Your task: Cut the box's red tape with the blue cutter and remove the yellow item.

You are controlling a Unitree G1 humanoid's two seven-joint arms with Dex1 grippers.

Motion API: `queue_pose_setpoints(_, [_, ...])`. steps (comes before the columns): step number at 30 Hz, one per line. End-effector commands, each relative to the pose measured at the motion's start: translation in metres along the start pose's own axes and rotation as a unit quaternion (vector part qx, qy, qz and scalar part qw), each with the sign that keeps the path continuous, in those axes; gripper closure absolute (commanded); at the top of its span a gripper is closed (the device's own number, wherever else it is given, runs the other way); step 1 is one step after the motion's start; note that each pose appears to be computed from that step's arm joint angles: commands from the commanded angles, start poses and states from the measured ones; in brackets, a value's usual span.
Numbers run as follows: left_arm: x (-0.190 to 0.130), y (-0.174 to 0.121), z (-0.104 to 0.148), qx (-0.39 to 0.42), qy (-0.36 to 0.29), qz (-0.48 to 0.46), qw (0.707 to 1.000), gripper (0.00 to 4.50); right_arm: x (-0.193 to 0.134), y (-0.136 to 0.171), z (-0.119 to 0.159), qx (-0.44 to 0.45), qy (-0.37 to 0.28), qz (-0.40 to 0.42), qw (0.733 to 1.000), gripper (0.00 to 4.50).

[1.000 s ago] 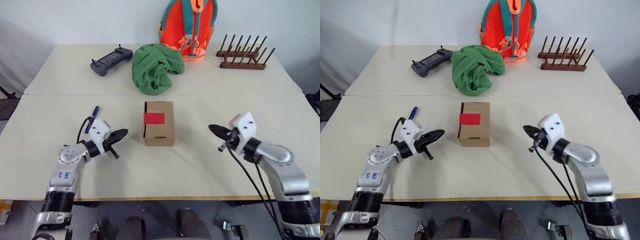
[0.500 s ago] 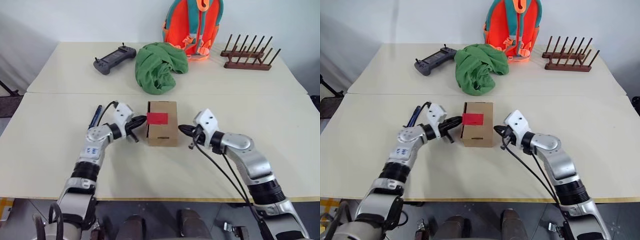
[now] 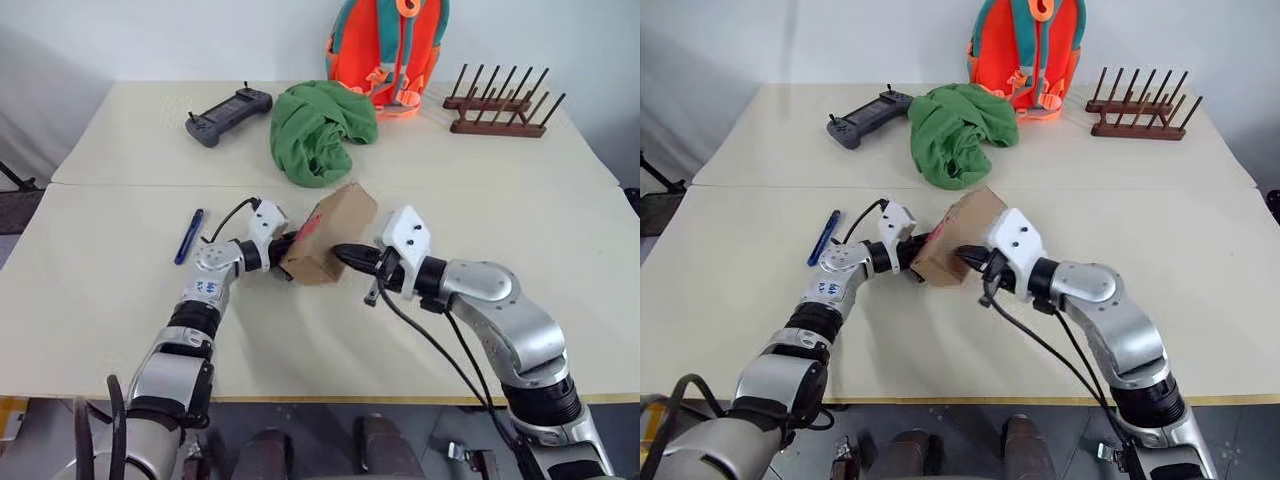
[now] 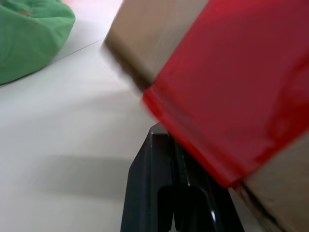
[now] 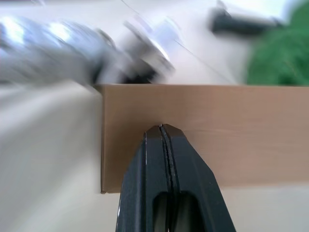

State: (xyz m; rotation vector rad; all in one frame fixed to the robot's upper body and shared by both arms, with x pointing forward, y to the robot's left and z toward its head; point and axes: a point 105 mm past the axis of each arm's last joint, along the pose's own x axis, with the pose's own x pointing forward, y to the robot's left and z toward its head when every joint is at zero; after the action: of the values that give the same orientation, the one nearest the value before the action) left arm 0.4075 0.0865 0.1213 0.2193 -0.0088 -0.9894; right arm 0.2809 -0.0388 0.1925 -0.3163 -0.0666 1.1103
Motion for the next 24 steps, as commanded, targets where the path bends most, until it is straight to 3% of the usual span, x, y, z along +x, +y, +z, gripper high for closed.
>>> queue_pose_setpoints(1, [-0.009, 0.010, 0.028, 0.032, -0.047, 0.010, 0.998, 4.45, -0.014, 0.012, -0.018, 0.017, 0.050, 0.017, 0.998, 4.50])
queue_pose_setpoints(8, [-0.018, 0.014, 0.036, 0.044, -0.053, 0.020, 0.997, 4.45, -0.027, 0.024, -0.031, 0.027, 0.089, 0.045, 0.995, 4.50])
queue_pose_setpoints(14, [-0.043, 0.029, 0.035, 0.046, -0.032, 0.053, 0.997, 4.45, -0.035, 0.006, -0.020, -0.002, 0.082, 0.018, 0.996, 4.50])
queue_pose_setpoints(19, [-0.080, 0.038, 0.023, 0.013, 0.020, 0.068, 0.997, 4.45, -0.050, -0.020, -0.004, -0.023, 0.075, -0.013, 0.997, 4.50])
queue_pose_setpoints(21, [-0.094, 0.032, 0.021, -0.009, 0.030, 0.048, 0.998, 4.45, -0.057, -0.029, 0.002, -0.024, 0.072, -0.019, 0.997, 4.50])
queue_pose_setpoints(24, [-0.126, 0.004, 0.011, -0.062, 0.090, -0.009, 0.994, 4.45, -0.066, -0.073, 0.005, -0.045, 0.072, -0.074, 0.994, 4.50])
